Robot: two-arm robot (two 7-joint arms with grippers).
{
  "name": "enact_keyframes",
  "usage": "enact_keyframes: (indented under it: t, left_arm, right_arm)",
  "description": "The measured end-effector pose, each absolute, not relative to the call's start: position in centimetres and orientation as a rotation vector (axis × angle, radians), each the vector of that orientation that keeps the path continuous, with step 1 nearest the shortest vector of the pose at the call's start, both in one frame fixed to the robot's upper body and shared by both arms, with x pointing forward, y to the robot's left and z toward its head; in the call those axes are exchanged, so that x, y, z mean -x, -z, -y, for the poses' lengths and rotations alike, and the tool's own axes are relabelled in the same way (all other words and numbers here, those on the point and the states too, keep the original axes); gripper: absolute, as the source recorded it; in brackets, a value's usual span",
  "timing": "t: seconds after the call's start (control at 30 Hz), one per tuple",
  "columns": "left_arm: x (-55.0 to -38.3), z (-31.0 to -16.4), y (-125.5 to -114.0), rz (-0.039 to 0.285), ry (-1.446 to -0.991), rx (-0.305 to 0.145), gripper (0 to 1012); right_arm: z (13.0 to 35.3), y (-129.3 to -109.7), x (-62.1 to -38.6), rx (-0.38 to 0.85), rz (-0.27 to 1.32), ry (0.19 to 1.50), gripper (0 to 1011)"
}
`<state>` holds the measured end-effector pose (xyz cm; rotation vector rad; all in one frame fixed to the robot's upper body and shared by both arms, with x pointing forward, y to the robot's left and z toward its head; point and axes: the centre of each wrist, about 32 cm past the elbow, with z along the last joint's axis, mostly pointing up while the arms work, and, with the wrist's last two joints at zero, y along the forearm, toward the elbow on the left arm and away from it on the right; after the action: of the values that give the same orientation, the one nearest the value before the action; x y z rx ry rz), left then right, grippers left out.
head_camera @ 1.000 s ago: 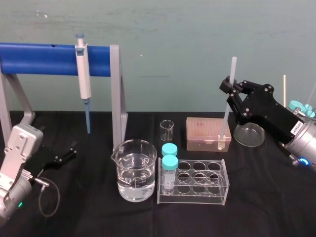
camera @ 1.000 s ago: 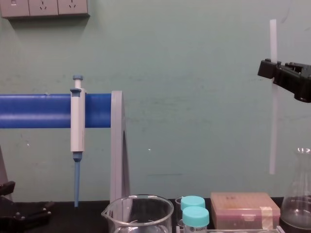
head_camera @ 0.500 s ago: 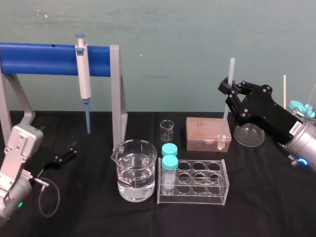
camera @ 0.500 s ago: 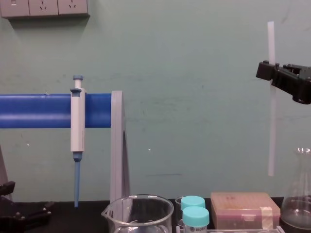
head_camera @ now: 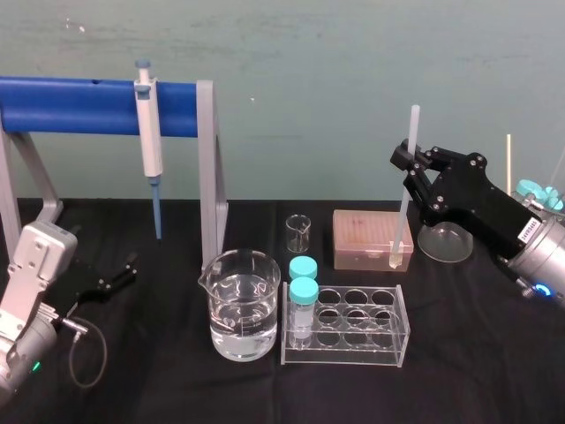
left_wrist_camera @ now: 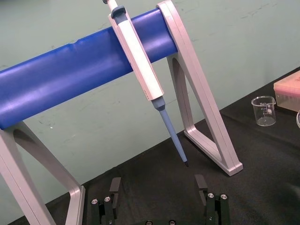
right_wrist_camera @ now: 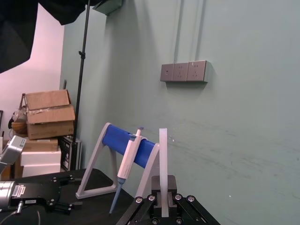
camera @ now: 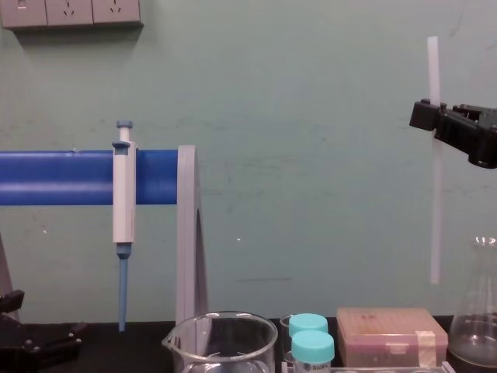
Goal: Pick up the stirring rod with one hand, then place it down.
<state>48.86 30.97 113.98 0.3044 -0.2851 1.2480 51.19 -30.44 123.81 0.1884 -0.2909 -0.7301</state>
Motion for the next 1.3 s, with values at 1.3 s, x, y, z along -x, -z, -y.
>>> enact_keyframes:
  t: [1.3]
  left_arm:
    - [-48.9, -31.0, -114.0, 0.285, -1.248, -0.305, 1000]
  right_arm:
    - [30.3, -119.6, -50.6, -0.133, 0.167, 0.687, 70]
